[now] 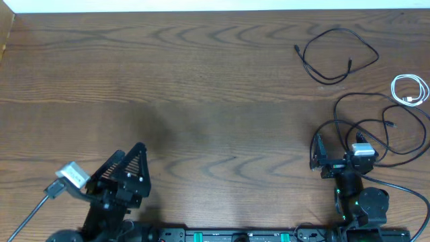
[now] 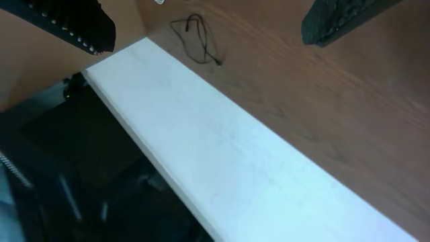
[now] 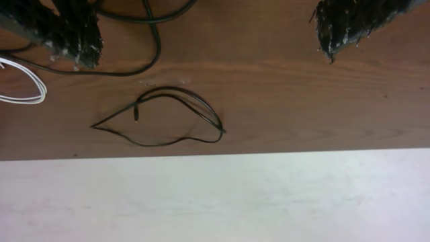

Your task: Untangle cables

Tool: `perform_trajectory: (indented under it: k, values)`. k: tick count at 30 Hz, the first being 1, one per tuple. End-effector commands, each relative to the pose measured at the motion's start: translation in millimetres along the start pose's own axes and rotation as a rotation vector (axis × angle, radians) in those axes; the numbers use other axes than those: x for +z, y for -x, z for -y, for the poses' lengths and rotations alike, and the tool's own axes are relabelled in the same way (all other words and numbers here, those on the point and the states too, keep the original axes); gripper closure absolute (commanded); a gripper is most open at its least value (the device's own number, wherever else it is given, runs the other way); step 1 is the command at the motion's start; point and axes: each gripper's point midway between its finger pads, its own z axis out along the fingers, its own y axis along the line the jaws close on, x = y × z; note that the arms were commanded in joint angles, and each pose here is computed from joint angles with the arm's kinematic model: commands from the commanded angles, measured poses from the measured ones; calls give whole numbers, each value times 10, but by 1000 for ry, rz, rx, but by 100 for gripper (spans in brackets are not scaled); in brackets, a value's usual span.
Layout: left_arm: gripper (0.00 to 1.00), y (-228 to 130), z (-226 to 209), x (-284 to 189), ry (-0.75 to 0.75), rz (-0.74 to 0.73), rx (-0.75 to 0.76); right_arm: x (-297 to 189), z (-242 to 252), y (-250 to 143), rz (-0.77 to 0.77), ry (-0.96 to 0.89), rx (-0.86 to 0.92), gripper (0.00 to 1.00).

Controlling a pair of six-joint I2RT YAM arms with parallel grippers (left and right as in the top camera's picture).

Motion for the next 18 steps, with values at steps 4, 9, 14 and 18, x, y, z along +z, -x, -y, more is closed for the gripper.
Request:
perform_trajectory:
  k: [4, 9, 14, 18]
  values:
    - [7, -26, -36, -41, 18, -5, 3, -4, -25, 1, 2, 7, -16, 1]
    - [6, 10, -35, -43, 21, 13, 52, -4, -25, 1, 2, 7, -16, 1]
    - [7, -84, -24, -79, 2, -27, 167, -4, -25, 1, 2, 7, -16, 1]
    - [7, -86, 7, -169, -19, -6, 231, -4, -25, 1, 2, 7, -16, 1]
